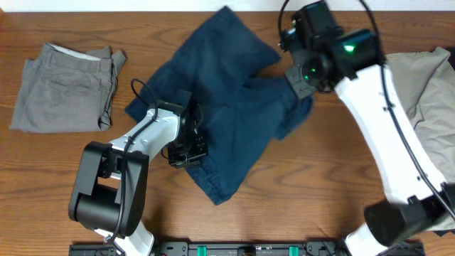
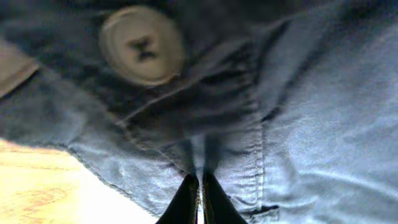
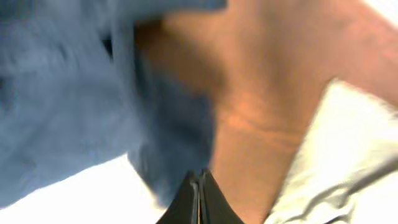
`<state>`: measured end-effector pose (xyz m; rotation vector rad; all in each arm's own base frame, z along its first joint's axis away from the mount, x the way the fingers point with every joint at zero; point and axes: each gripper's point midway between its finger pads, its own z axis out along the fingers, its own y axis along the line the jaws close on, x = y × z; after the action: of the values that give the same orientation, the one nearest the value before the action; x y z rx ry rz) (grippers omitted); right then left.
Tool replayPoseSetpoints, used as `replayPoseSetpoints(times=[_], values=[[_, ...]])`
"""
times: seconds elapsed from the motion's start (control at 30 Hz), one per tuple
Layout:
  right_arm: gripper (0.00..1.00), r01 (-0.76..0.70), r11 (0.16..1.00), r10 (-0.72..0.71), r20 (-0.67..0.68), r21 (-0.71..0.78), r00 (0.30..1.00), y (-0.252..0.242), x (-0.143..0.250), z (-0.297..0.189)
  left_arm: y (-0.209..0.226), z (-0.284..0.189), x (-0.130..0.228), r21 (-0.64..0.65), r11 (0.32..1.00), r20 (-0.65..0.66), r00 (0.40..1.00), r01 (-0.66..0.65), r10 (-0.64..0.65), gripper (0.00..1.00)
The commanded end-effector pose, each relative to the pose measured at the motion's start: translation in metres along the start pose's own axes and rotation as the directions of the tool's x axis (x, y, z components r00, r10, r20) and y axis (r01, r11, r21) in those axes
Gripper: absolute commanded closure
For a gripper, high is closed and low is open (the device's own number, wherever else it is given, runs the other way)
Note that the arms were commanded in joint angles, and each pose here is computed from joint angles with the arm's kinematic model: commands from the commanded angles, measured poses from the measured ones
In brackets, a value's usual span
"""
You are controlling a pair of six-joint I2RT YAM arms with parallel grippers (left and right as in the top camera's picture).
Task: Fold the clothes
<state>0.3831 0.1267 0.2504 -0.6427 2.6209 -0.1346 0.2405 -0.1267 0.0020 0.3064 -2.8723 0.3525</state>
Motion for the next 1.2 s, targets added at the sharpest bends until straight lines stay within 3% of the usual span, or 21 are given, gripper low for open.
replayPoseSetpoints(times=[0.0,0.17,0.23,0.3,0.5,0.67,0.9,1.03,1.1,1.13,1.17], values=[[0.99,-0.041,0.985,0.037,0.028,0.168,0.999,-0.044,-0.016,0.023,0.005,0.002,0.001,-0.021,1.0,-0.003,1.0,0.006,-0.006,0.94],[0.98,-0.311,0.873,0.254,0.195,0.376,0.947,-0.123,-0.041,0.044,0.005,0.002,0.001,-0.024,1.0,-0.002,1.0,0.006,-0.006,0.94],[0.91,-0.378,0.864,0.339,0.169,0.333,0.925,-0.129,-0.03,0.057,0.006,0.002,0.001,-0.025,1.0,-0.004,1.0,0.006,-0.006,0.94],[0.77,-0.362,0.912,0.358,0.055,0.195,0.932,-0.106,-0.011,0.071,0.006,0.002,0.002,-0.026,1.0,-0.004,1.0,0.006,-0.007,0.94],[0.59,-0.206,0.964,0.15,-0.296,-0.166,0.943,-0.029,0.057,0.066,0.005,0.002,0.0,-0.023,1.0,0.001,1.0,0.005,-0.005,0.94],[0.48,-0.15,0.965,0.043,-0.433,-0.217,0.901,-0.002,0.093,0.066,0.004,0.002,-0.002,-0.019,1.0,0.008,1.0,0.002,-0.002,0.93],[0.39,-0.111,0.963,-0.027,-0.498,-0.245,0.867,0.027,0.122,0.095,0.004,0.002,-0.002,-0.019,1.0,0.008,1.0,0.002,-0.002,0.93],[0.39,-0.074,0.966,-0.057,-0.482,-0.249,0.875,0.042,0.129,0.119,0.003,0.002,-0.003,-0.015,1.0,0.014,1.0,0.0,0.0,0.93],[0.43,-0.077,0.981,-0.015,-0.474,-0.176,0.88,0.038,0.133,0.136,0.003,0.002,-0.003,-0.015,1.0,0.016,1.0,0.0,0.0,0.93],[0.52,-0.079,0.99,0.014,-0.47,-0.12,0.883,0.032,0.135,0.144,0.003,0.002,-0.003,-0.015,1.0,0.014,1.0,0.0,0.0,0.93],[0.68,-0.092,0.995,0.066,-0.461,-0.033,0.885,0.022,0.137,0.152,0.003,0.002,-0.003,-0.016,1.0,0.014,1.0,0.001,0.0,0.93]])
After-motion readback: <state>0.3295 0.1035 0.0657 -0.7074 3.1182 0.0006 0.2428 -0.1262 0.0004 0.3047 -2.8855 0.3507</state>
